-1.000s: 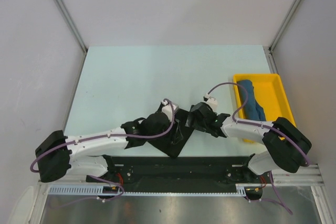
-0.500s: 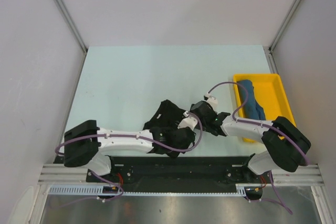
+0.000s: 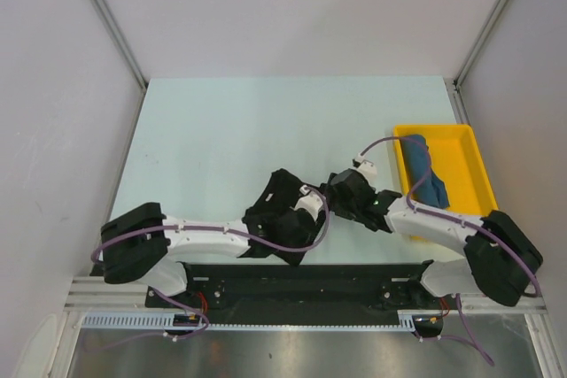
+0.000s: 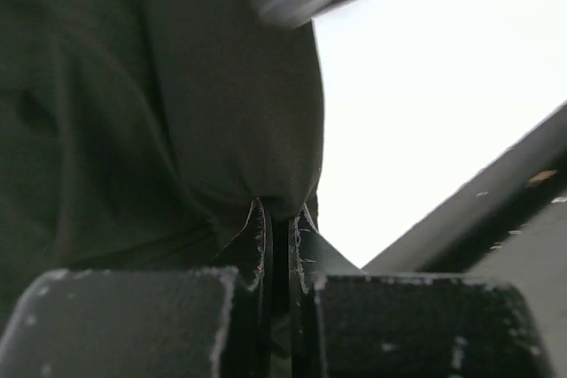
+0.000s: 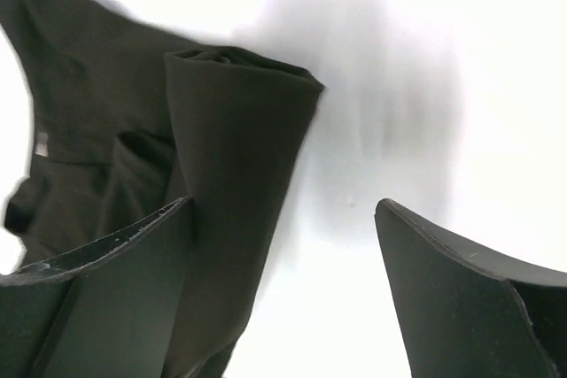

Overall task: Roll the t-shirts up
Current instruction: Roll the T-shirt to the center of the board.

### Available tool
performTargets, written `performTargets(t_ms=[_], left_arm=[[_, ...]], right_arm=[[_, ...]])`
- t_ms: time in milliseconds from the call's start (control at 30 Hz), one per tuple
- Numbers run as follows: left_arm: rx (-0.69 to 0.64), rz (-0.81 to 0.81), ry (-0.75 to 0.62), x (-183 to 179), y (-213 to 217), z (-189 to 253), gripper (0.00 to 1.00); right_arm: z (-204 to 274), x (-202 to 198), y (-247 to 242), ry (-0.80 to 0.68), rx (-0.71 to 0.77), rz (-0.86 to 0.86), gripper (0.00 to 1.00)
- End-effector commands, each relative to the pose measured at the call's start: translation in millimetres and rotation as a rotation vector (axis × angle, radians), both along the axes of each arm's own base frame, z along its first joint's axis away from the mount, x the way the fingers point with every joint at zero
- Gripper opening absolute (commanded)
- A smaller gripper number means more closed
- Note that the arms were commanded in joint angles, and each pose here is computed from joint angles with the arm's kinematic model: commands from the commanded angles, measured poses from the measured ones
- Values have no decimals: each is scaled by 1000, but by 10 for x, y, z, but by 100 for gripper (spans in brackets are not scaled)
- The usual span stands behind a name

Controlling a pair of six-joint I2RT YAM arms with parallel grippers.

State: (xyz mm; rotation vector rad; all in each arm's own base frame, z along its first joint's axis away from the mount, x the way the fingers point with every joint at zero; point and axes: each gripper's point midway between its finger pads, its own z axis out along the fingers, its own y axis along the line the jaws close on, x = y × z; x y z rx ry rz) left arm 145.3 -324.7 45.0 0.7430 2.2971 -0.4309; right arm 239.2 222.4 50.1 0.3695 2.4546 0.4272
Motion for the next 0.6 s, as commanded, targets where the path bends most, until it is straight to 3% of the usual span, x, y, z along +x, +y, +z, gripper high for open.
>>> performTargets(t_ms=[0, 133, 300, 567], left_arm=[[-352, -132, 114, -219, -556, 394, 0], [-428, -172, 208, -363, -640, 407, 0], [-553, -97, 339, -300, -538, 371, 0], [-557, 29, 504, -195, -208, -16, 1]], right_arm=[[276, 43, -297, -84, -16, -67, 89], [397, -29, -467, -116, 8, -94, 89], [322, -203, -580, -104, 24, -111, 89], [249, -322, -512, -96, 38, -89, 85]])
